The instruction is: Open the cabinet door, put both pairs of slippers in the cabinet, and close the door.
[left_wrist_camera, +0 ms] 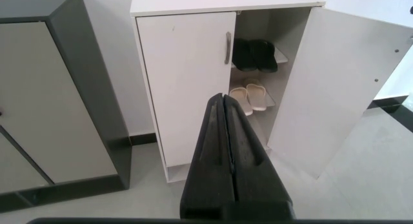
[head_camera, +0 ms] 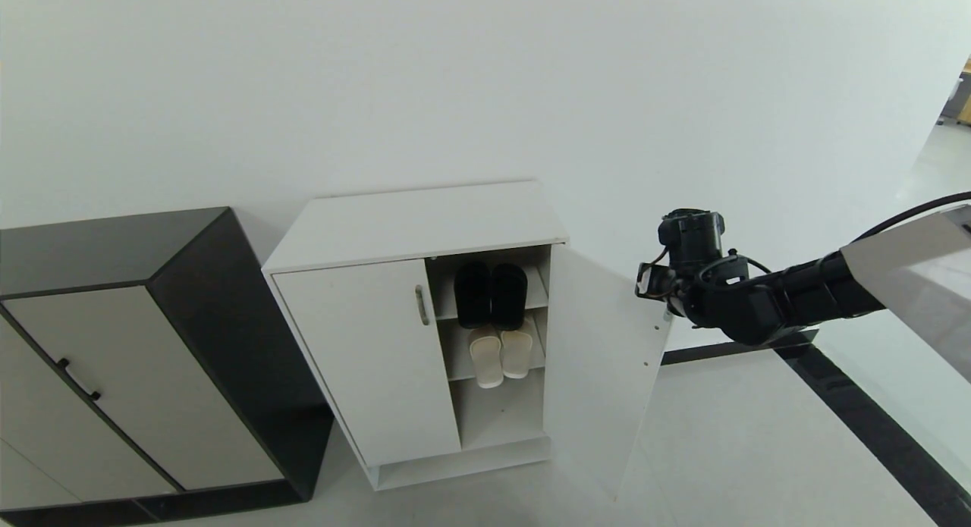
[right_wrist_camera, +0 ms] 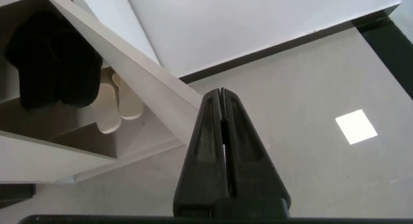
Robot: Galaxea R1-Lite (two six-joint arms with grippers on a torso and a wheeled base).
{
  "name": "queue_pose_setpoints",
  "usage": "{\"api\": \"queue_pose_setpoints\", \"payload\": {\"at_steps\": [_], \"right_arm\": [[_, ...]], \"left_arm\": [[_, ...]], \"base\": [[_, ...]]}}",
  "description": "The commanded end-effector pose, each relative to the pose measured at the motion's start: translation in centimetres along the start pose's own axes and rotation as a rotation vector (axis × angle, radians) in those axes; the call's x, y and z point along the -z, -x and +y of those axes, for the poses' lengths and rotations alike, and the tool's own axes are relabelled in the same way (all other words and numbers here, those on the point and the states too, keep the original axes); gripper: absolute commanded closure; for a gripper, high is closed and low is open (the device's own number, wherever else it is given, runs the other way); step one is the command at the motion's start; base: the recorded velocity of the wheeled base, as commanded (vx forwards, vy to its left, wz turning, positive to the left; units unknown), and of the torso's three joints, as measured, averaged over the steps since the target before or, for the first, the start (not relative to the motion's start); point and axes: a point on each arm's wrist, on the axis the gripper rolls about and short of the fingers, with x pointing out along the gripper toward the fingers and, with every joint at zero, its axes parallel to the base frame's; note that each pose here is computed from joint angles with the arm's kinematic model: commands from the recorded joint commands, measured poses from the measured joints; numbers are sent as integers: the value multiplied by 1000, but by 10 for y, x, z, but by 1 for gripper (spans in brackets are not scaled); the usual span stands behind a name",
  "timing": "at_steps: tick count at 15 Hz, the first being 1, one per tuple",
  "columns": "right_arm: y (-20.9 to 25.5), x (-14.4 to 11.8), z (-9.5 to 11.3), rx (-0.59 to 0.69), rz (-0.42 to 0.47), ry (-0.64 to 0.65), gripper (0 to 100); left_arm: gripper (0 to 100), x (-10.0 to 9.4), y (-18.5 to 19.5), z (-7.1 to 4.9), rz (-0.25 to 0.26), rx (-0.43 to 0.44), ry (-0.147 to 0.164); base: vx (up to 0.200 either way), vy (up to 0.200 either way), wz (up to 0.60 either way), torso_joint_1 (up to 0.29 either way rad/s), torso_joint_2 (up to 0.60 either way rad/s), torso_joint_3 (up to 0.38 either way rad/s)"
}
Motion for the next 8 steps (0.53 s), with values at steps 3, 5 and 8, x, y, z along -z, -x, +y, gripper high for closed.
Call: {"api": "queue_pose_setpoints", "payload": {"at_steps": [3, 5, 8], "right_arm": [[-8, 11, 0, 10, 25, 14, 100], [-12, 17, 1, 15, 35, 21, 100], [-15, 16, 0, 18, 30, 16, 100]], "left_arm": [[100, 0, 0, 0, 0, -1, 0], [100, 0, 0, 0, 0, -1, 0], [100, 0, 0, 0, 0, -1, 0]], "base": [[0, 0, 0, 0, 0, 0], [0, 0, 0, 0, 0, 0], [0, 0, 0, 0, 0, 0]]}}
